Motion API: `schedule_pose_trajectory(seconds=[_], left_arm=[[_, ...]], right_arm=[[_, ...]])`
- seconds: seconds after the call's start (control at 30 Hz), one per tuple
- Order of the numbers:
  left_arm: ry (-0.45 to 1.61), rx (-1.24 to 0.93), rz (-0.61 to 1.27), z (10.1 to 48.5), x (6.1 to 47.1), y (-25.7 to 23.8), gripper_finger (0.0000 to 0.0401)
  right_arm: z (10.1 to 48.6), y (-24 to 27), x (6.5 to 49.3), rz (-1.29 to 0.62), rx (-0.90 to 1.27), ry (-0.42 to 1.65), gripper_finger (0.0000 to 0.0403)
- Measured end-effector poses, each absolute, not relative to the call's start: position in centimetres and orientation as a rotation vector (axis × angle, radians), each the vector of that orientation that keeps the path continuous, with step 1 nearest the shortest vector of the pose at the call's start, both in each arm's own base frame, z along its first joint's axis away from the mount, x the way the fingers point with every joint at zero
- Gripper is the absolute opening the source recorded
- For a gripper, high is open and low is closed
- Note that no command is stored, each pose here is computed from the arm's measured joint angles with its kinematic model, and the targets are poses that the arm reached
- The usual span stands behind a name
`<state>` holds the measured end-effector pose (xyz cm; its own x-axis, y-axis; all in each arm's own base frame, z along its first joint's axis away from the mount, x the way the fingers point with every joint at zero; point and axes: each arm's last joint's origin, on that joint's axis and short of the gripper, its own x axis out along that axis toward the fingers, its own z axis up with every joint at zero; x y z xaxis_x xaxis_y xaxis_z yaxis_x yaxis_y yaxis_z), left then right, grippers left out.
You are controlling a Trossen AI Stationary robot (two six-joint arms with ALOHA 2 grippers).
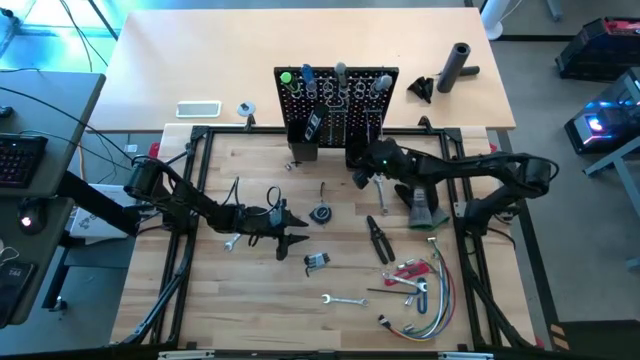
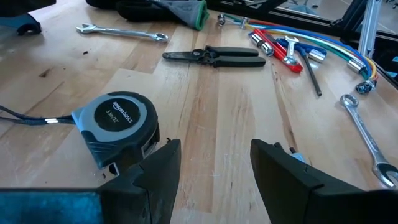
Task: Hang tools onto peg board
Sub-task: Put the silver socket driver on the right black bin on the peg board, then hang the silver wrench on the peg board
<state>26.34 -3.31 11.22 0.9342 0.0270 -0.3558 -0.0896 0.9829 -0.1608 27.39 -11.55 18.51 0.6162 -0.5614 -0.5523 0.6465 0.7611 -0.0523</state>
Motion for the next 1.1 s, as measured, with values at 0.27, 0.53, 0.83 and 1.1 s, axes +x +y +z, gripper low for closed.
schedule_pose_trajectory(seconds=[0.27, 0.53, 0.83, 1.1], left_arm=[[0.361, -0.189, 0.063, 11.2, 26.3, -3.3, 0.0188], [0.361, -0.201, 0.065, 11.2, 26.3, -3.3, 0.0188], [0.36, -0.218, 0.068, 11.2, 26.3, -3.3, 0.0188], [0.356, -0.222, 0.075, 11.2, 26.3, -3.3, 0.0188]], right_arm=[[18.6, -11.6, 27.5, -0.687, 0.135, 0.576, 0.0125], [18.6, -11.5, 27.5, -0.678, 0.127, 0.579, 0.0164], [18.7, -11.2, 27.7, -0.665, 0.12, 0.564, 0.0178], [18.9, -10.4, 28.1, -0.631, 0.099, 0.553, 0.0178]])
